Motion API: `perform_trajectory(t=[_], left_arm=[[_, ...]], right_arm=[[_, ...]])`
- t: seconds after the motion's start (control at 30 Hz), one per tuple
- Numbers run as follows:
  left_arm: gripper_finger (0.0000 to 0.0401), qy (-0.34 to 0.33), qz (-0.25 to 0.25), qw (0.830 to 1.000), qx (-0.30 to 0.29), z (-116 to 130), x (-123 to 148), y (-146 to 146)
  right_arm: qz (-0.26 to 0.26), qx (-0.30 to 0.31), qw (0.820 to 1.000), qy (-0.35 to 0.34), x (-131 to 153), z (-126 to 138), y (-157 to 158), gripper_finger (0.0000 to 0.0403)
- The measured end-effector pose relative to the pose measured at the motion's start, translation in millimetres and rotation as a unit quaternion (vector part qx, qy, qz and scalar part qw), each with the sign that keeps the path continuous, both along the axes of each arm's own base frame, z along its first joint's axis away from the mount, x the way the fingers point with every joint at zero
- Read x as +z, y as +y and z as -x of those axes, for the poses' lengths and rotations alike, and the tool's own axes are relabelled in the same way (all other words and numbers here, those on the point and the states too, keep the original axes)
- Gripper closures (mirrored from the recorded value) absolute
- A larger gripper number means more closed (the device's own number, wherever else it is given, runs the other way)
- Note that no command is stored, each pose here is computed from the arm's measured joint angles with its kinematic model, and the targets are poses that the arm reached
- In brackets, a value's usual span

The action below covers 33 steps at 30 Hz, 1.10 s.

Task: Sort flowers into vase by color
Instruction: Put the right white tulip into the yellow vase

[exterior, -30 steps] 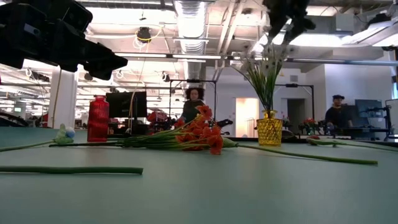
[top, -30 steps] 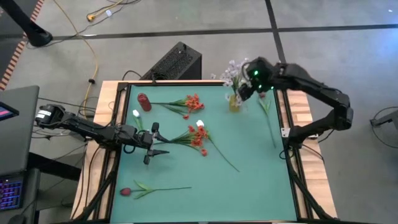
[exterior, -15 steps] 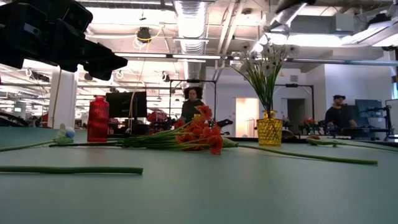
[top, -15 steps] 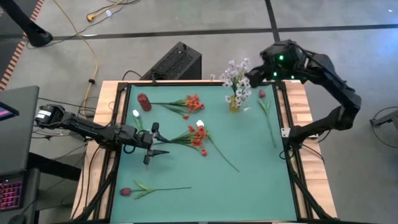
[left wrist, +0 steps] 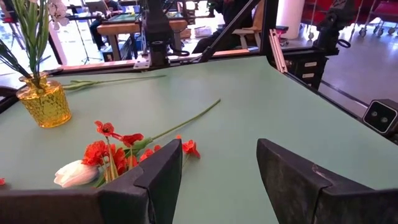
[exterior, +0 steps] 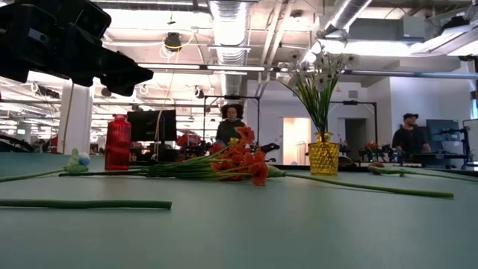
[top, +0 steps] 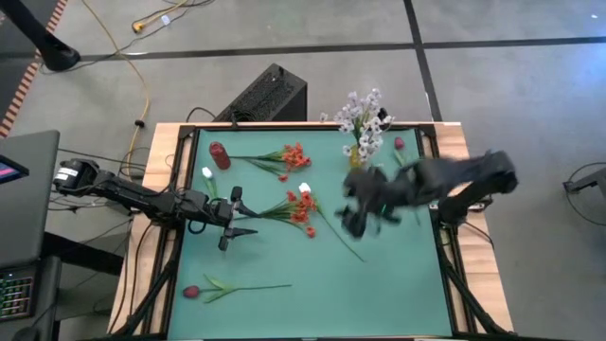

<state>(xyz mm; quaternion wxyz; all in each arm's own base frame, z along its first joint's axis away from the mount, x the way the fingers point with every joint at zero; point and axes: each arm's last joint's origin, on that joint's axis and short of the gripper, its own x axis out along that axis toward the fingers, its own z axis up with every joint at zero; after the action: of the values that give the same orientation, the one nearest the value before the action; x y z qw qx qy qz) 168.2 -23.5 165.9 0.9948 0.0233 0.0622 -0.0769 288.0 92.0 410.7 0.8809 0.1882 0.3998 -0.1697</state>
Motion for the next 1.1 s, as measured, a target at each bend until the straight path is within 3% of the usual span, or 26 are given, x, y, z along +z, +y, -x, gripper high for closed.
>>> perform_trajectory(t=[0.2,0.37,0.63,0.9,1.1], left_arm=[[0.0205,0.000,0.001,1.000,0.000,0.0,0.0,0.0],[0.0205,0.000,0.001,1.000,0.000,0.0,0.0,0.0],[0.0205,0.003,0.010,1.000,0.001,0.0,-0.2,0.0],[0.0205,0.051,0.050,0.997,0.006,1.4,-8.1,-0.1],[0.0205,0.054,0.056,0.997,0.008,1.5,-8.5,0.0]], right_arm=[[0.064,-0.058,0.989,0.120,-80.9,-22.8,65.3,0.0101],[0.071,-0.110,0.976,0.171,-137.6,-32.9,86.0,0.0101],[0.099,-0.099,0.977,0.160,-194.7,-56.0,62.7,0.0101],[0.120,-0.134,0.977,0.112,-227.7,-43.3,19.6,0.0101],[0.106,-0.131,0.984,0.057,-253.7,-39.3,9.7,0.0101]])
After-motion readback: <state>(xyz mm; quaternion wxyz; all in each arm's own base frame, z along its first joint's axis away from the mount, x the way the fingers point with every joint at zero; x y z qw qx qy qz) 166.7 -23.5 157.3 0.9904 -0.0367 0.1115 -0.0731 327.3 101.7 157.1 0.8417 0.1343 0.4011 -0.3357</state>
